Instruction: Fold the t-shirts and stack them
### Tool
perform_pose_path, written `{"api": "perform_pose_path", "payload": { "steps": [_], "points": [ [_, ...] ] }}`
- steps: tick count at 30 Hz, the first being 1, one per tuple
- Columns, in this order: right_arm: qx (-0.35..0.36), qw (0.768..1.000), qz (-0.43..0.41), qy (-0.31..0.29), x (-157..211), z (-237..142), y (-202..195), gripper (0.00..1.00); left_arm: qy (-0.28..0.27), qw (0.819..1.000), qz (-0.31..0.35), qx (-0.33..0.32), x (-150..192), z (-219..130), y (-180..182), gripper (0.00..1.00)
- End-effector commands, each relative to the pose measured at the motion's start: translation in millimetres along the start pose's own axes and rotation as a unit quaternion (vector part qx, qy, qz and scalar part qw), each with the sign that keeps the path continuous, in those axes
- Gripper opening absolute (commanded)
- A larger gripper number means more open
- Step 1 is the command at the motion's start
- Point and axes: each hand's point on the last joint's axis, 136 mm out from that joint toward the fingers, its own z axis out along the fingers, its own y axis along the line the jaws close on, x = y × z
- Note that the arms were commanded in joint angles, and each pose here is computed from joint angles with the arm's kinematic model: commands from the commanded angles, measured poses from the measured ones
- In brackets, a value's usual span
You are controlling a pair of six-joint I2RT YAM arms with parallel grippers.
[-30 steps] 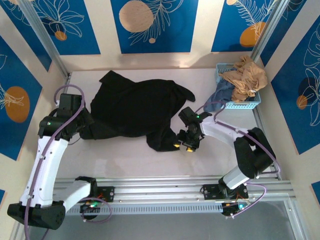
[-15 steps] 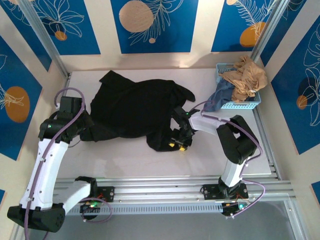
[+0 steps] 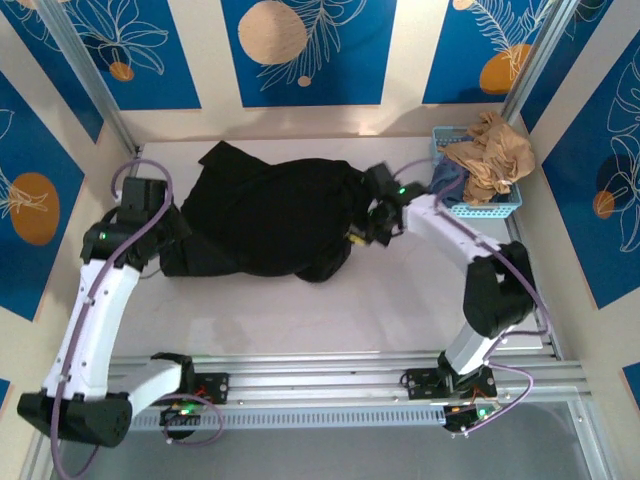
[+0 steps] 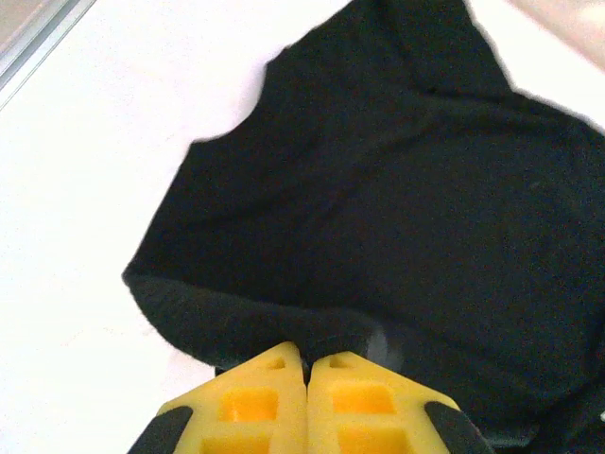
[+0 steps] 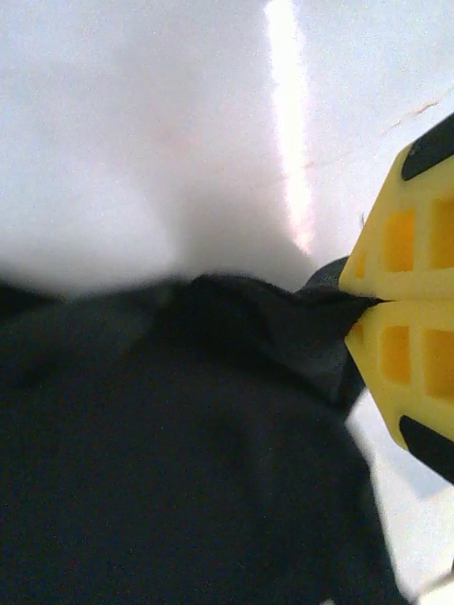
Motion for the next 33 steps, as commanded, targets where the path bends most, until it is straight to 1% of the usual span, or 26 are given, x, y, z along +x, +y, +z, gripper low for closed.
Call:
{"api": "perform_pose_path", "payload": {
  "steps": [1,3,5,8,9,12,14,16,17,18,19,21,22,24,26,27,29,30,32,33],
  "points": [
    [-0.075,0.991,-0.049,-0.101,-54,-77,40,0.00,-0.082,0.994,-0.017,0.067,-63,-27,-39,0.00],
    [-0.118,0.979,-0.066,-0.151,-81,-119,61,0.00,-0.122,0.988,-0.023,0.087,-97,-48,-54,0.00],
    [-0.157,0.964,-0.079,-0.201,-100,-165,78,0.00,-0.171,0.979,-0.030,0.110,-129,-79,-66,0.00],
    [-0.201,0.939,-0.101,-0.262,-107,-227,93,0.00,-0.244,0.957,-0.038,0.150,-163,-136,-76,0.00],
    [-0.215,0.930,-0.108,-0.276,-104,-244,96,0.00,-0.268,0.949,-0.039,0.164,-170,-155,-77,0.00],
    [-0.264,0.898,-0.139,-0.323,-81,-297,103,0.00,-0.349,0.913,-0.042,0.208,-182,-221,-71,0.00],
    [-0.294,0.873,-0.153,-0.358,-59,-334,101,0.00,-0.400,0.888,-0.046,0.224,-183,-266,-58,0.00],
    [-0.314,0.851,-0.158,-0.391,-41,-365,95,0.00,-0.437,0.868,-0.048,0.232,-184,-301,-47,0.00],
    [-0.320,0.842,-0.160,-0.405,-33,-379,92,0.00,-0.451,0.860,-0.049,0.234,-184,-316,-43,0.00],
    [-0.321,0.837,-0.161,-0.412,-29,-388,89,0.00,-0.458,0.855,-0.048,0.238,-186,-326,-42,0.00],
    [-0.324,0.835,-0.163,-0.415,-25,-396,89,0.00,-0.459,0.854,-0.048,0.241,-188,-332,-44,0.00],
    [-0.328,0.837,-0.161,-0.407,-26,-399,93,0.00,-0.447,0.857,-0.047,0.251,-193,-327,-54,0.00],
    [-0.328,0.841,-0.159,-0.400,-31,-395,96,0.00,-0.433,0.864,-0.049,0.251,-197,-315,-61,0.00],
    [-0.324,0.851,-0.146,-0.387,-47,-379,101,0.00,-0.397,0.886,-0.056,0.233,-205,-278,-73,0.00],
    [-0.324,0.862,-0.130,-0.367,-72,-353,108,0.00,-0.357,0.908,-0.058,0.211,-214,-228,-88,0.00],
    [-0.324,0.870,-0.117,-0.352,-84,-339,110,0.00,-0.341,0.915,-0.053,0.207,-218,-208,-97,0.00],
    [-0.327,0.883,-0.102,-0.320,-113,-307,117,0.00,-0.304,0.930,-0.050,0.200,-229,-156,-113,0.00],
    [-0.324,0.889,-0.097,-0.310,-124,-292,120,0.00,-0.289,0.935,-0.049,0.199,-233,-135,-119,0.00],
    [-0.333,0.893,-0.092,-0.287,-150,-261,129,0.00,-0.255,0.946,-0.055,0.193,-244,-82,-126,0.00],
    [-0.336,0.897,-0.088,-0.272,-163,-245,133,0.00,-0.241,0.949,-0.061,0.196,-248,-64,-128,0.00]
  ]
}}
